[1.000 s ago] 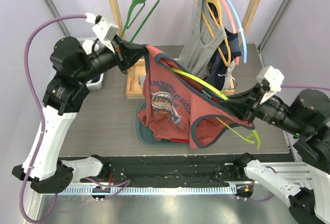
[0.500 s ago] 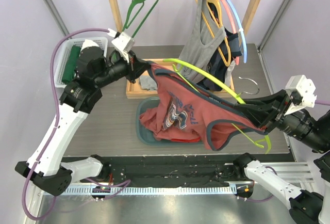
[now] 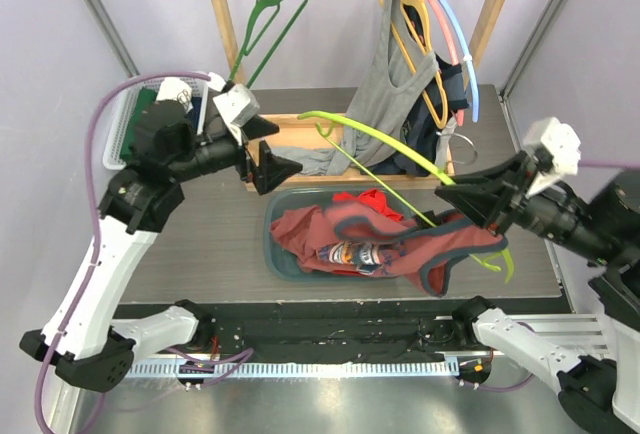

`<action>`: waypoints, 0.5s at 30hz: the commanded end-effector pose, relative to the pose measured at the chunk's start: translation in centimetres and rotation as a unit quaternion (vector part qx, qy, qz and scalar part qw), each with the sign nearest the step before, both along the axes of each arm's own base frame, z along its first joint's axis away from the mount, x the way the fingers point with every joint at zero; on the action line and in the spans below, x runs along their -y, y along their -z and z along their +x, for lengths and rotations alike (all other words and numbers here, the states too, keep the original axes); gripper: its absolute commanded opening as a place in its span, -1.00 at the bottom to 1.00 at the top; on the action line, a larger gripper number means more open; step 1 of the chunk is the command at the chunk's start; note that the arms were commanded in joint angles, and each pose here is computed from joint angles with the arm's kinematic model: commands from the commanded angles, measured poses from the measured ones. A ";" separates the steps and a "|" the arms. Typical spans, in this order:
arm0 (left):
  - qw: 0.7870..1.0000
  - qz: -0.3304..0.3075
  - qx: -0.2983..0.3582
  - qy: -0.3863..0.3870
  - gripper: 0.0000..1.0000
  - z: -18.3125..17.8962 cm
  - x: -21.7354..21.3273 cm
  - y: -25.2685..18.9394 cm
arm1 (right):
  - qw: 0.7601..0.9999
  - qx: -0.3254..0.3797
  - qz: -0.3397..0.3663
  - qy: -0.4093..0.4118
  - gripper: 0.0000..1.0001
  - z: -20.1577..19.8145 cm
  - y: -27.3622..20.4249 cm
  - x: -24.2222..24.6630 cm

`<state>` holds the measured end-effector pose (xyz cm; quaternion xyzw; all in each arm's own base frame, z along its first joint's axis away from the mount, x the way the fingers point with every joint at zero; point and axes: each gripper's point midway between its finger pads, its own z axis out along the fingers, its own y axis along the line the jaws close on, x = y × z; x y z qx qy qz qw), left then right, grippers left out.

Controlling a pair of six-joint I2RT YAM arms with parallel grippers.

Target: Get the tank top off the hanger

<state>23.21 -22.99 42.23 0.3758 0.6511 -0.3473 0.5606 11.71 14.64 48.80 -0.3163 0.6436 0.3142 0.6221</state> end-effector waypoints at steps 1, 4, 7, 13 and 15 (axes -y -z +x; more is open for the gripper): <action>0.987 0.014 0.151 0.059 0.99 -4.4 -1.5 -7.6 | 0.999 0.023 0.005 -0.032 -0.98 2.7 -2.2 -2.6; 0.980 0.024 0.186 0.073 0.99 -6.1 -2.2 -9.7 | 0.998 0.011 -0.006 -0.056 -0.98 3.7 -1.8 -4.0; 0.975 0.021 0.200 0.089 0.99 -6.8 -2.1 -10.6 | 0.996 -0.008 -0.017 -0.084 -0.98 4.5 -1.2 -5.3; 0.972 0.029 0.186 0.141 0.99 -6.0 -0.3 -8.6 | 0.988 -0.028 -0.028 -0.147 -0.98 4.3 -0.6 -7.4; 0.972 0.039 0.183 0.143 1.00 -4.8 0.2 -7.7 | 0.987 -0.029 -0.029 -0.158 -0.98 4.2 -0.7 -7.7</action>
